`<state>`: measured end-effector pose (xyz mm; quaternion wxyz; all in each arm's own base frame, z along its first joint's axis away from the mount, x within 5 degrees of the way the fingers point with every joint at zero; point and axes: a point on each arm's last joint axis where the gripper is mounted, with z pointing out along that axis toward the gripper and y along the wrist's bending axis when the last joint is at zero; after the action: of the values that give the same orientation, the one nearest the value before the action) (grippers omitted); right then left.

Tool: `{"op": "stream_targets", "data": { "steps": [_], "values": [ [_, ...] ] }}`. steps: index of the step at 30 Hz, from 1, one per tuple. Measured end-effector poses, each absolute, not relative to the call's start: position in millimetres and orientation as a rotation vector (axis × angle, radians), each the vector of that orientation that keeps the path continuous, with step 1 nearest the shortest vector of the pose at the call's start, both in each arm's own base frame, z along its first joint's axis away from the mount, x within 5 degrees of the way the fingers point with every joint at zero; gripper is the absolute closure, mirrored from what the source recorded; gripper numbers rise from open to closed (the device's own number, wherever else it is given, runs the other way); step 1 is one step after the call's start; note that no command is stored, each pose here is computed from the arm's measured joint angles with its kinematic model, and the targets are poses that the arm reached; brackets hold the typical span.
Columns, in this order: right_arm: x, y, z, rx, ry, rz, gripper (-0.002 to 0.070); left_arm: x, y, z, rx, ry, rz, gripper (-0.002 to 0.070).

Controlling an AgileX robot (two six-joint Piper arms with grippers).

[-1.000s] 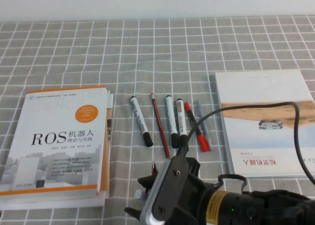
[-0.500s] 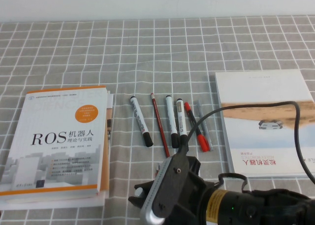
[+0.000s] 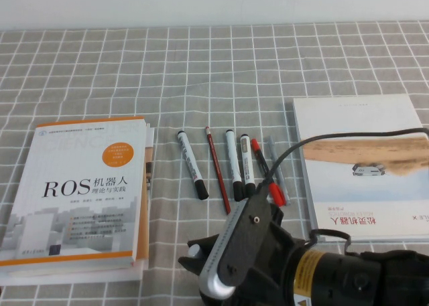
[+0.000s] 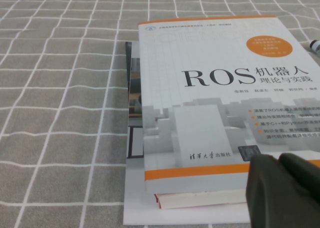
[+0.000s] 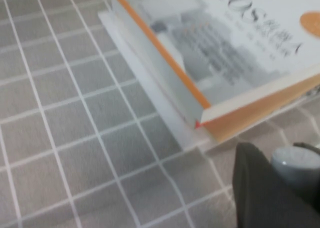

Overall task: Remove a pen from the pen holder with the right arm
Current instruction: 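Take a marker out of the pen holder and lay it on the table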

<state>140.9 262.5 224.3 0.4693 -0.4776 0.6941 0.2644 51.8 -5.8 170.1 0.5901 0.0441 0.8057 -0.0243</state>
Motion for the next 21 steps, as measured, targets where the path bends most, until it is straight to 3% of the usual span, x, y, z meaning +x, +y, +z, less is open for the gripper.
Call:
{"op": "stream_targets", "data": {
  "steps": [7, 21],
  "values": [
    [138, 256, 246, -1.152, 1.687, 0.642, 0.059, 52, -6, 170, 0.103, 1.876, -0.057, 0.0678],
    [159, 259, 343, -1.03, 1.572, 0.608, 0.059, 52, -6, 170, 0.103, 1.876, -0.057, 0.0678]
  ]
}}
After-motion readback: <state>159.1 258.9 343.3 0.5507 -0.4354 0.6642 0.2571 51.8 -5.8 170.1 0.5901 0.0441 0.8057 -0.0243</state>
